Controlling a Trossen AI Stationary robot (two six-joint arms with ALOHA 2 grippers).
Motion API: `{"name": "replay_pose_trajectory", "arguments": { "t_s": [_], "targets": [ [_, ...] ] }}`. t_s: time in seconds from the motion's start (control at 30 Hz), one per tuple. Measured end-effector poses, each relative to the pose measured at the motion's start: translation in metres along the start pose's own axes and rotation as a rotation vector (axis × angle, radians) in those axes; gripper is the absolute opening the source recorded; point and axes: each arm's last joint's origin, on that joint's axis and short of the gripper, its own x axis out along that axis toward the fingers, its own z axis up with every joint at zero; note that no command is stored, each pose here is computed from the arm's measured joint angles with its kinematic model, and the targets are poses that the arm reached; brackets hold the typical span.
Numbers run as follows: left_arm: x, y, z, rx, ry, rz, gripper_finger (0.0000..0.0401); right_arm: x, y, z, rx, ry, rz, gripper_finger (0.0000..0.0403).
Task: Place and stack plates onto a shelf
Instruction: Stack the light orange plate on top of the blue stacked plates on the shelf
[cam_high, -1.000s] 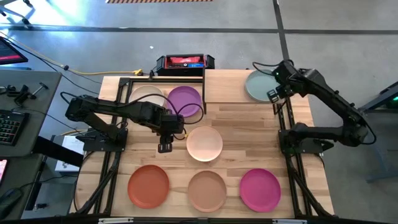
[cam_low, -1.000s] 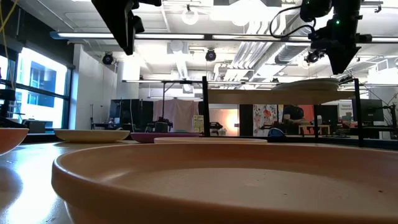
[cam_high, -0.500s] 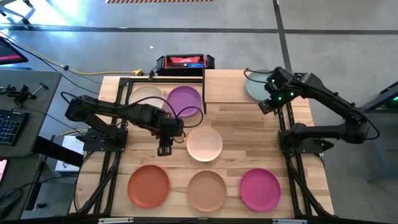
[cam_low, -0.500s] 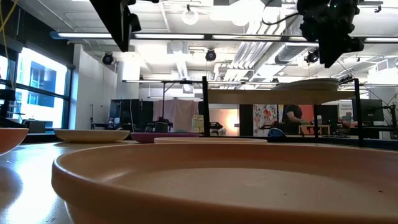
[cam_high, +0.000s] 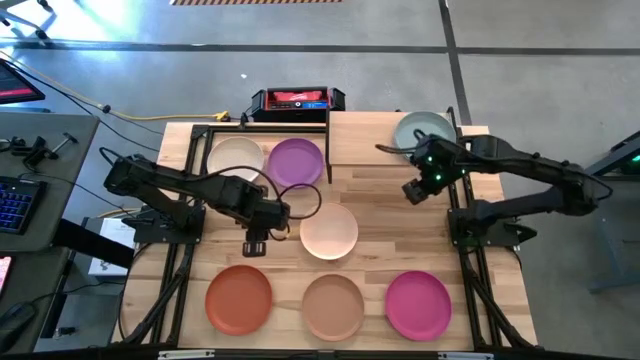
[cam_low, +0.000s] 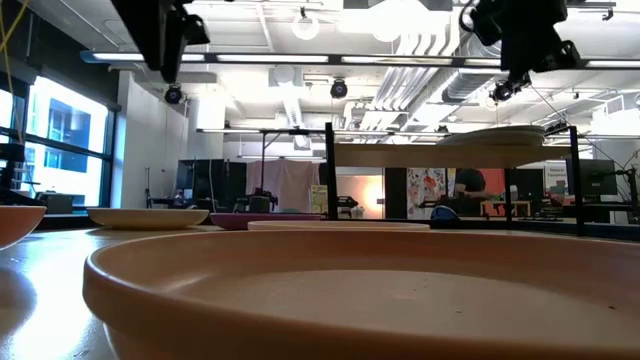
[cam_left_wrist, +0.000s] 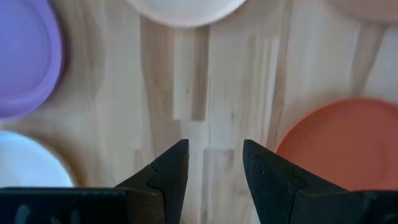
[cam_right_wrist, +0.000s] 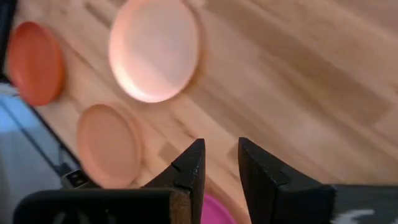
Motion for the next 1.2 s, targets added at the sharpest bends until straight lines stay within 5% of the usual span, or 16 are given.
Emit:
{"name": "replay_pose_trajectory", "arguments": {
  "t_s": [0.4,0.6,0.97,1.2],
  "targets": [
    [-0.002,-0.01,-0.013,0.087,0.101,0.027,0.014,0.022,0.04,-0.037,-0.06,0.125,0.008,0.0075],
    [-0.005,-0.014,-0.023,0.129,0.163,0.067,0.014,0.041,0.059,-0.049,0.052,0.132,-0.023,0.0075],
    [-0.034,-0.011,-0.055,0.182,0.008,0.049,0.014,0.095,0.095,-0.045,0.215,0.031,-0.011,0.0075],
    [-0.022,0.0,-0.093,0.093,-0.084,0.022,0.014,0.133,0.102,-0.038,0.226,0.011,-0.06,0.0075]
  ]
}}
